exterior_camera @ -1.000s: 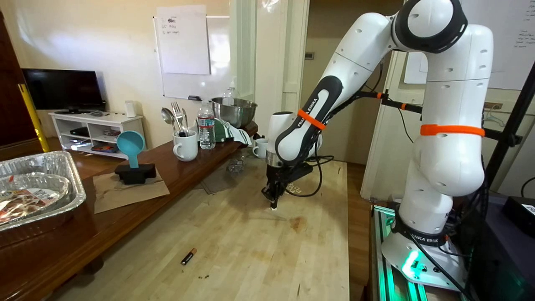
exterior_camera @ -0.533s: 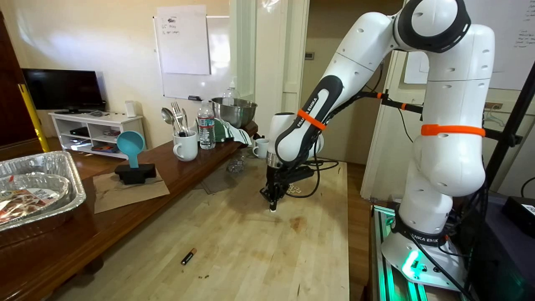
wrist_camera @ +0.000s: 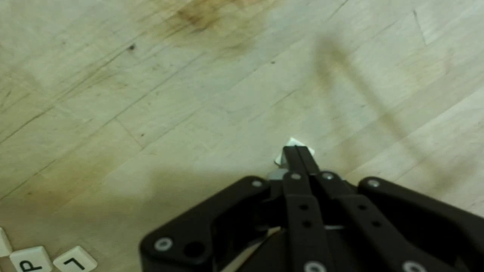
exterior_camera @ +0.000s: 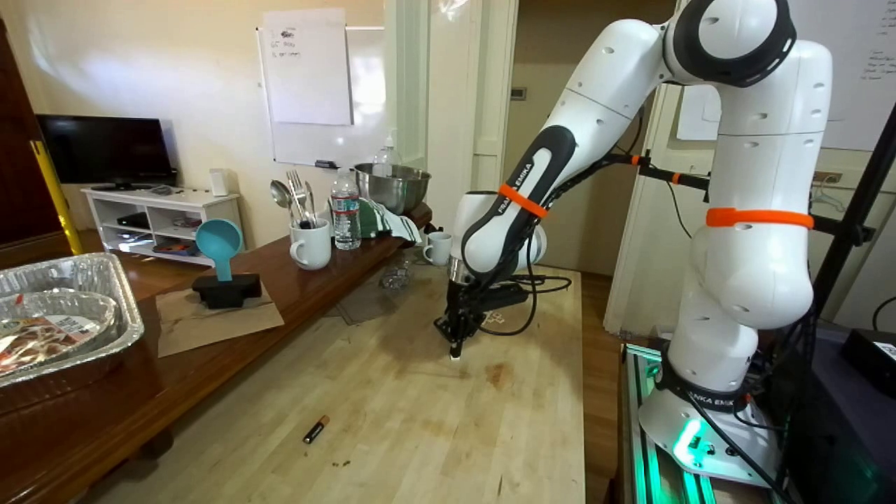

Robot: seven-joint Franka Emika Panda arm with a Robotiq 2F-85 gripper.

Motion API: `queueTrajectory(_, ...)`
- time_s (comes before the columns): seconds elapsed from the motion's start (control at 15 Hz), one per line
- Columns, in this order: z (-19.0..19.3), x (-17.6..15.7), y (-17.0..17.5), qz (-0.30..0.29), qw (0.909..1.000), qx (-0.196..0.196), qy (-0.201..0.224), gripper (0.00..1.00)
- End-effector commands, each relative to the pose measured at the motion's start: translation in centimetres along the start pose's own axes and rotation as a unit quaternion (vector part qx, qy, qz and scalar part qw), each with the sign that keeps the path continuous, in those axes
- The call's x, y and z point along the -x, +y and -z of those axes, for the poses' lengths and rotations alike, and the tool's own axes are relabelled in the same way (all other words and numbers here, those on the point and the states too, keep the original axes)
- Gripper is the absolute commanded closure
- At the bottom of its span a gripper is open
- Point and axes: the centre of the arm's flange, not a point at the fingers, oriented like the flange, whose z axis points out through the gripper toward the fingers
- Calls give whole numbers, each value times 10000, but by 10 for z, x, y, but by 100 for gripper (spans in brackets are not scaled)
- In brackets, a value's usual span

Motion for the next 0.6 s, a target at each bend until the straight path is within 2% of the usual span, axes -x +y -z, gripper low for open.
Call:
queueTrajectory(0.0, -19, 20, -2, 144, 9994, 6, -311, 100)
queueTrajectory(0.53, 0, 18, -4, 576, 9982, -15, -189, 100)
